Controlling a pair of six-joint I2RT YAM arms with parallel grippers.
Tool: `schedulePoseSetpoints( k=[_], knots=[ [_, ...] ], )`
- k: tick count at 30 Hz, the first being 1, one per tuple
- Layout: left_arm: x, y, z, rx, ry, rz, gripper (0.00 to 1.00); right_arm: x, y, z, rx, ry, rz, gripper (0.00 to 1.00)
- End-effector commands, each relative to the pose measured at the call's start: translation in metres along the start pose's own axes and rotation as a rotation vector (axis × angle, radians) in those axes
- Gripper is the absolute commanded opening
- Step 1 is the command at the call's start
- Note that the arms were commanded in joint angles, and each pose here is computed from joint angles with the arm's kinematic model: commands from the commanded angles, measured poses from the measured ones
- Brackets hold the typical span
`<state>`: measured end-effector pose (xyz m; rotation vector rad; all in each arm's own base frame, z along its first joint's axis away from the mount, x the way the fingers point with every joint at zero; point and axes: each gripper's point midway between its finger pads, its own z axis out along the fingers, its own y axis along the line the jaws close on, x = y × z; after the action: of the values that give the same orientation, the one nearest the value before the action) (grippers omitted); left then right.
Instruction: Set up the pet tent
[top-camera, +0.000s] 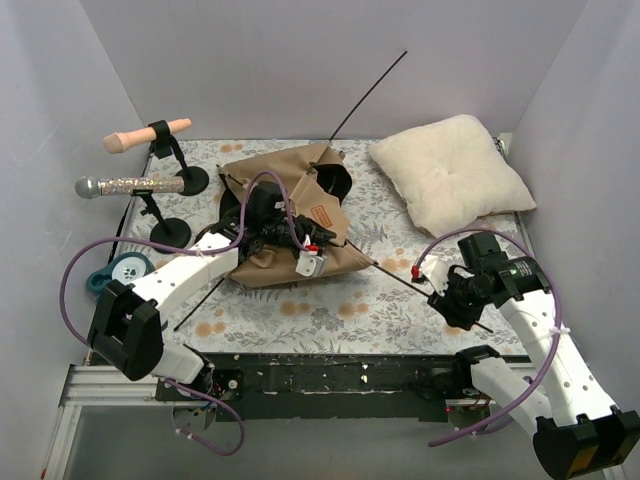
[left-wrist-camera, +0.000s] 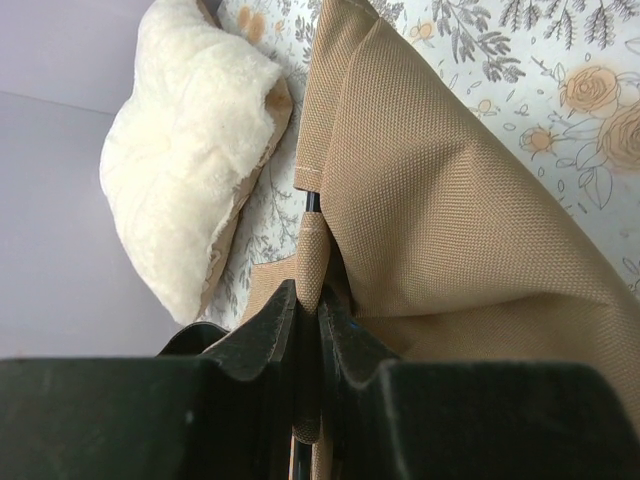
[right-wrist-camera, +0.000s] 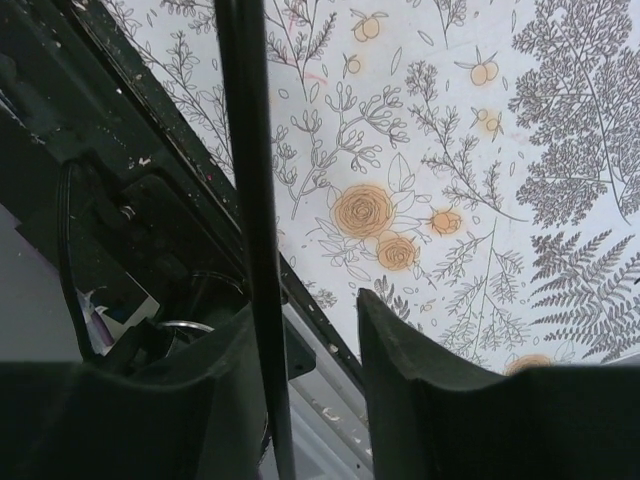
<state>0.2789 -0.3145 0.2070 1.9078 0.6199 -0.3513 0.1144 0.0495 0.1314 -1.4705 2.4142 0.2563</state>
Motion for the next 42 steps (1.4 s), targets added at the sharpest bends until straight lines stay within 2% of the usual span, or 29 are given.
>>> schedulePoseSetpoints(
  k=[1,7,8,9,12,13,15,16,17,18,19,23,26,28,32,35,42],
  knots=[
    [0.008,0.017,-0.016,-0.045,0.024,0.035,0.0,0.01,-0.001,-0.001,0.028,0.022,-0.04,0.38],
    [0.03,0.019,-0.026,-0.059,0.062,0.026,0.0,0.009,0.0,-0.005,0.054,-0.01,-0.059,0.16],
    [0.032,0.018,-0.026,-0.056,0.063,0.027,0.0,0.007,-0.001,-0.005,0.056,-0.016,-0.059,0.11],
    [0.034,0.017,-0.027,-0.054,0.065,0.031,0.0,0.005,-0.001,-0.007,0.056,-0.027,-0.061,0.02],
    [0.034,0.02,-0.025,-0.061,0.061,0.035,0.0,-0.01,0.0,-0.013,0.042,-0.08,-0.064,0.01],
    [0.032,0.024,-0.026,-0.07,0.051,0.027,0.1,-0.016,0.0,-0.015,0.036,-0.104,-0.067,0.01],
    [0.021,0.034,-0.029,-0.089,0.02,0.018,0.6,-0.028,0.002,-0.019,0.012,-0.152,-0.067,0.01],
    [0.013,0.039,-0.03,-0.098,-0.004,0.005,0.73,-0.034,0.002,-0.021,0.008,-0.174,-0.071,0.01],
    [0.001,0.047,-0.033,-0.113,-0.031,-0.003,0.8,-0.04,0.003,-0.023,0.001,-0.201,-0.074,0.01],
    [-0.009,0.054,-0.034,-0.123,-0.052,-0.031,0.93,-0.045,0.005,-0.024,-0.005,-0.226,-0.076,0.01],
    [-0.021,0.061,-0.035,-0.13,-0.076,-0.048,0.95,-0.049,0.004,-0.025,-0.005,-0.246,-0.076,0.01],
    [-0.072,0.068,-0.024,-0.101,-0.176,-0.118,0.91,-0.065,0.004,-0.03,-0.02,-0.305,-0.057,0.01],
    [-0.121,0.063,-0.005,-0.038,-0.27,-0.188,0.76,-0.081,0.004,-0.037,-0.035,-0.368,-0.039,0.01],
    [-0.148,0.054,0.006,0.007,-0.32,-0.205,0.71,-0.091,0.007,-0.041,-0.059,-0.408,-0.035,0.01],
    [-0.191,0.03,0.022,0.086,-0.394,-0.176,0.68,-0.105,0.007,-0.05,-0.072,-0.459,-0.035,0.01],
    [-0.198,0.017,0.025,0.119,-0.399,-0.206,0.71,-0.109,0.004,-0.052,-0.064,-0.47,-0.039,0.01],
    [-0.194,0.008,0.017,0.117,-0.363,-0.189,0.66,-0.118,0.007,-0.056,-0.079,-0.522,-0.029,0.01]
  ],
)
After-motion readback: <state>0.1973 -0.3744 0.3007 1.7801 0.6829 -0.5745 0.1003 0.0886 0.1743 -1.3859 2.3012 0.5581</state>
